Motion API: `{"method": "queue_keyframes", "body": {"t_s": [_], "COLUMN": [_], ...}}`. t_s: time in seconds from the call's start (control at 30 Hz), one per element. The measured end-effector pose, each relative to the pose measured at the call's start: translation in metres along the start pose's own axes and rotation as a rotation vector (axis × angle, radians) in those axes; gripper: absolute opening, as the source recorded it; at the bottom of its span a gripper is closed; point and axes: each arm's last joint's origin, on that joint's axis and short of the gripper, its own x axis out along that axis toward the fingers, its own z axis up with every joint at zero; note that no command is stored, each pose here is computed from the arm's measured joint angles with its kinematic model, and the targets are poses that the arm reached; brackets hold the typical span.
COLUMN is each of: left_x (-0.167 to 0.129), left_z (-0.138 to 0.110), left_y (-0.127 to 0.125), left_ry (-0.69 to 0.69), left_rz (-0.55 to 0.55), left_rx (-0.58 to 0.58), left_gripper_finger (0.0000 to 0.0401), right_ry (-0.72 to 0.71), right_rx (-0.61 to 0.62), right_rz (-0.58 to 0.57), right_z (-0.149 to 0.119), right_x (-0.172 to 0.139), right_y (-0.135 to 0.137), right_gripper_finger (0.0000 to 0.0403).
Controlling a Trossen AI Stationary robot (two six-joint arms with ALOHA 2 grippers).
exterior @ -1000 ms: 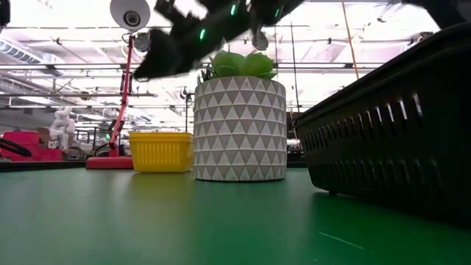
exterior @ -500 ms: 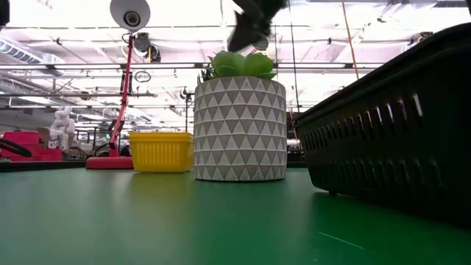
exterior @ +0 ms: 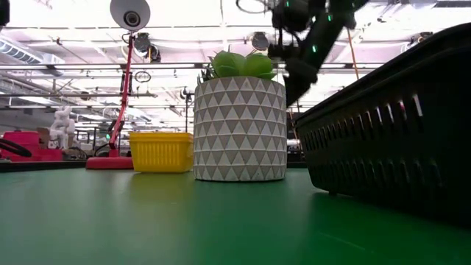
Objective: Stack baskets by color
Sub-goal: Stack the top black bin on top of the bottom black bin
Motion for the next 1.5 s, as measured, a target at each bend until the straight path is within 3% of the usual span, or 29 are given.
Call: {"method": "queue_keyframes", "body": {"t_s": [0.23, 0.57, 0.93, 1.07, 1.27, 1.5], "left_x": [0.002, 0.005, 0.005, 0.005, 0.005, 0.005], "left_z": [-0.001, -0.004, -0.004, -0.004, -0.005, -0.008], "left_y": [0.001, -0.001, -0.001, -0.001, -0.001, 0.001], "left_ry": [0.006, 0.021, 0.022, 0.025, 0.028, 0.054], "left_rz": [0.021, 0.035, 0.036, 0.037, 0.038, 0.047], "left_rx": [-0.015, -0.010, -0.017, -0.013, -0.016, -0.022], "left_gripper_finger": [0.0147, 0.0147, 0.0147, 0.0147, 0.0147, 0.0147], "right_ry": [-0.037, -0.090, -0.007, 0.033, 0.052, 0.110], "right_rx": [-0.041, -0.138, -0.154, -0.172, -0.228, -0.196], "right_rz": [0.020, 0.024, 0.046, 0.049, 0.045, -0.030], "right_z": [-0.022, -0.031, -0.040, -0.045, -0.048, -0.050], "right_x": [0.024, 0.036, 0.072, 0.083, 0.087, 0.053], "right_y": [0.004, 0.006, 0.004, 0.002, -0.002, -0.007], "right_gripper_finger": [0.0214, 0.0203, 0.0184, 0.0142, 0.0012, 0.0003]}}
